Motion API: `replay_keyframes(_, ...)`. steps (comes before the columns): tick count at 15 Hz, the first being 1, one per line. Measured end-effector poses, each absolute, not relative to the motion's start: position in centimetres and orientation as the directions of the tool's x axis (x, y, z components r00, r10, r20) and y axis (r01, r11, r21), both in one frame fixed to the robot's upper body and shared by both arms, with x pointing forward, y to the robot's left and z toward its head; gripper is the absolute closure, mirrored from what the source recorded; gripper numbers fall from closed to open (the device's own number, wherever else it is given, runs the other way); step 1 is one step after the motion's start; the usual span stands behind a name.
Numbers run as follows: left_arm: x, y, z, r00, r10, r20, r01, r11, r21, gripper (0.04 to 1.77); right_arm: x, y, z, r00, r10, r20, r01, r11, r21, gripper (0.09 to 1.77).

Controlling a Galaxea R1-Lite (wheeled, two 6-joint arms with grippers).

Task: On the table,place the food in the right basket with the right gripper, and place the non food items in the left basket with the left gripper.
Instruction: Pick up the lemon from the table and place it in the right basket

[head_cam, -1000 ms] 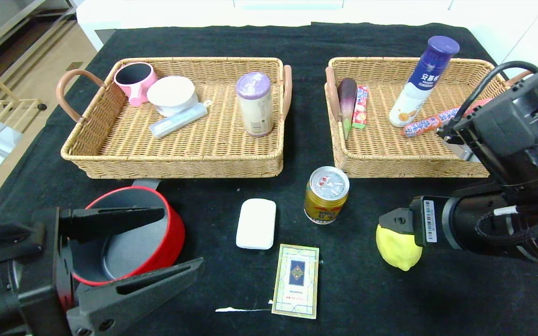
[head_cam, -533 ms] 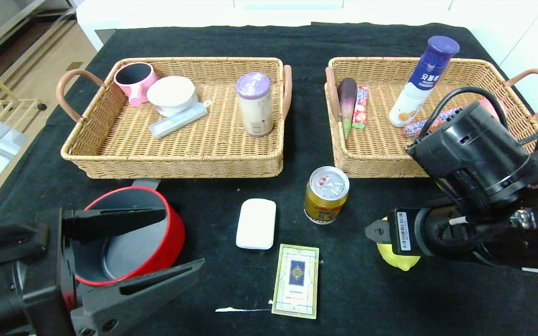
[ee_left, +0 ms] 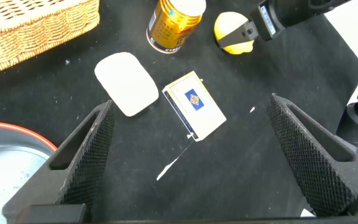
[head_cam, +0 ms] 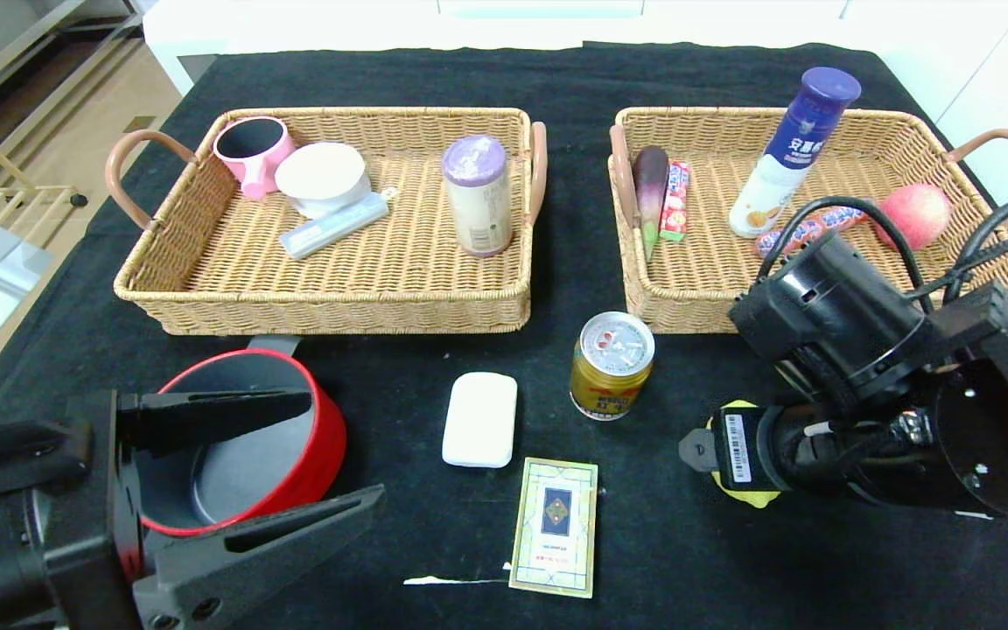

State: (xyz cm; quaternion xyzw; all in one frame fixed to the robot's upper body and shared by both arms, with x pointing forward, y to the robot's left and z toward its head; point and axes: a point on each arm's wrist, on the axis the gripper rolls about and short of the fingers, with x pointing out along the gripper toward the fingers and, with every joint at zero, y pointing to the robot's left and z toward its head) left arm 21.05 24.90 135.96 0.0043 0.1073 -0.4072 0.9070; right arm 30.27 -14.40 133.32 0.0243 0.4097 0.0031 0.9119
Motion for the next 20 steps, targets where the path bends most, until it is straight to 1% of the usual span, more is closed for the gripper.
replay_keyframes(10,21.0,24.8,135.9,0.640,-0.743,-0.199,0.745,0.663,-0.080,0.05,31.2,-14.0,132.1,0.645,-0.003,-0.764,0.031,0.999,0.022,0.15)
replay_keyframes(17,21.0,24.8,136.0,0.639,-0.743,-0.198,0.745,0.662,-0.080,0.05,31.4,-13.9,132.0,0.644,-0.007,-0.765,0.049,0.998,0.032,0.15)
replay_keyframes(18,21.0,24.8,136.0,0.640,-0.743,-0.198,0.745,0.663,-0.080,0.05,31.5,-13.9,132.0,0.644,-0.008,-0.765,0.051,0.998,0.033,0.22)
replay_keyframes(20,21.0,24.8,136.0,0.639,-0.743,-0.199,0.745,0.662,-0.080,0.05,31.5,-13.9,131.9,0.641,-0.009,-0.767,0.051,0.998,0.031,0.55)
